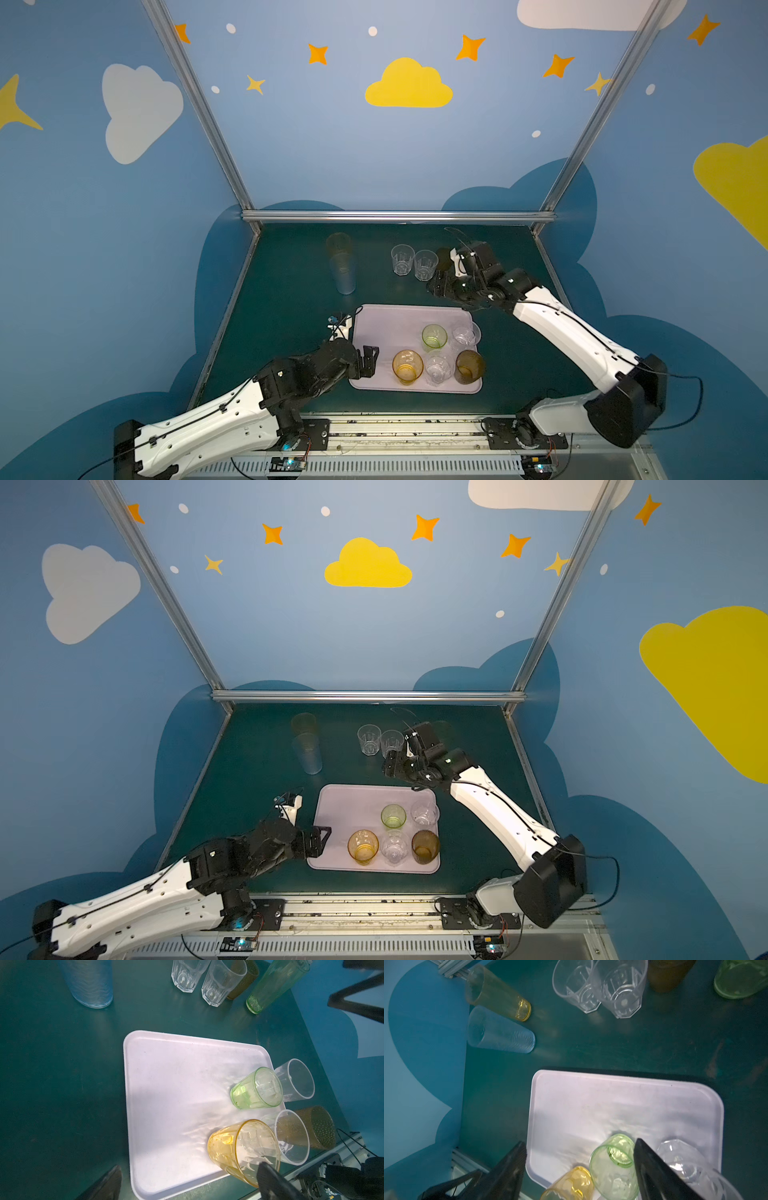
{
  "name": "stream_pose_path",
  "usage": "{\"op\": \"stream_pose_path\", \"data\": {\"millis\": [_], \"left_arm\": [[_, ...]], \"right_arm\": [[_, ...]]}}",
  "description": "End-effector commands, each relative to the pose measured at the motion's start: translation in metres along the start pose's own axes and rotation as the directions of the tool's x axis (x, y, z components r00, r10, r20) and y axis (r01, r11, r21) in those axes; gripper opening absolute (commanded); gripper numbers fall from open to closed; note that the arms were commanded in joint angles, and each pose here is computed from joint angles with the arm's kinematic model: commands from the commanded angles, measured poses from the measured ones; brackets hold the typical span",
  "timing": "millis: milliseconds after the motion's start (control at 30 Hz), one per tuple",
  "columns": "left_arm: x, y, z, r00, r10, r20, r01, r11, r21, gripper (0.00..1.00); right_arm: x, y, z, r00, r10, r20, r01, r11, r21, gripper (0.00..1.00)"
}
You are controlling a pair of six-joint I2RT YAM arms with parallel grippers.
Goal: Place the glasses into the tray
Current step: 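Withdraw the left gripper while the right gripper reaches to the clear glasses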
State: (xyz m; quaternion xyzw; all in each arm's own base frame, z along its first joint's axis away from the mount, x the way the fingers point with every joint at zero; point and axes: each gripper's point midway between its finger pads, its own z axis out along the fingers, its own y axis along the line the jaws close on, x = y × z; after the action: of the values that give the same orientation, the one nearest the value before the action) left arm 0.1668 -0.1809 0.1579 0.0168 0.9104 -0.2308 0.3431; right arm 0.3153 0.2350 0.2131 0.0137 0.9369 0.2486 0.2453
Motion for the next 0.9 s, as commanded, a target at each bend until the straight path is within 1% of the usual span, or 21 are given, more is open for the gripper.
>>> {"op": "stream_pose_path", "data": {"millis": [0, 67, 133, 167, 233, 300, 567, 867], "left_arm": [[0.004, 0.001, 0.001, 1.0, 0.003, -0.01, -0.003, 1.0, 0.01, 1.0], [0.005, 0.0, 0.0, 1.0, 0.001, -0.012, -0.001, 1.0, 0.017, 1.0], [0.005, 0.002, -0.001, 1.0, -0.002, -0.012, 0.002, 1.0, 0.014, 1.0], [0.005, 0.003, -0.001, 1.0, -0.004, -0.012, 0.005, 1.0, 0.013, 1.0], [0.006, 0.005, -0.002, 1.0, -0.008, -0.015, 0.008, 1.0, 0.01, 1.0], [0.007, 0.006, -0.004, 1.0, -0.011, -0.015, 0.011, 1.0, 0.012, 1.0], [0.007, 0.009, -0.008, 1.0, -0.027, -0.004, 0.027, 0.999, 0.021, 1.0], [0.008, 0.013, -0.01, 0.999, -0.037, -0.001, 0.037, 0.999, 0.021, 1.0]], "right_arm": [[-0.024, -0.003, 0.013, 0.999, 0.03, 0.017, -0.03, 1.0, -0.002, 0.76], [-0.037, -0.01, 0.026, 0.997, 0.074, 0.02, -0.074, 0.997, 0.014, 0.72], [-0.049, -0.018, 0.039, 0.993, 0.113, 0.032, -0.114, 0.993, 0.032, 0.6], [-0.055, -0.021, 0.047, 0.99, 0.138, 0.032, -0.139, 0.99, 0.035, 0.56], [-0.065, -0.023, 0.059, 0.986, 0.16, 0.035, -0.161, 0.986, 0.032, 0.54], [-0.073, -0.029, 0.07, 0.985, 0.169, 0.046, -0.171, 0.983, 0.06, 0.47], [-0.091, -0.044, 0.106, 0.979, 0.2, 0.048, -0.204, 0.97, 0.132, 0.47], [-0.095, -0.064, 0.113, 0.977, 0.199, 0.081, -0.213, 0.949, 0.234, 0.47]]}}
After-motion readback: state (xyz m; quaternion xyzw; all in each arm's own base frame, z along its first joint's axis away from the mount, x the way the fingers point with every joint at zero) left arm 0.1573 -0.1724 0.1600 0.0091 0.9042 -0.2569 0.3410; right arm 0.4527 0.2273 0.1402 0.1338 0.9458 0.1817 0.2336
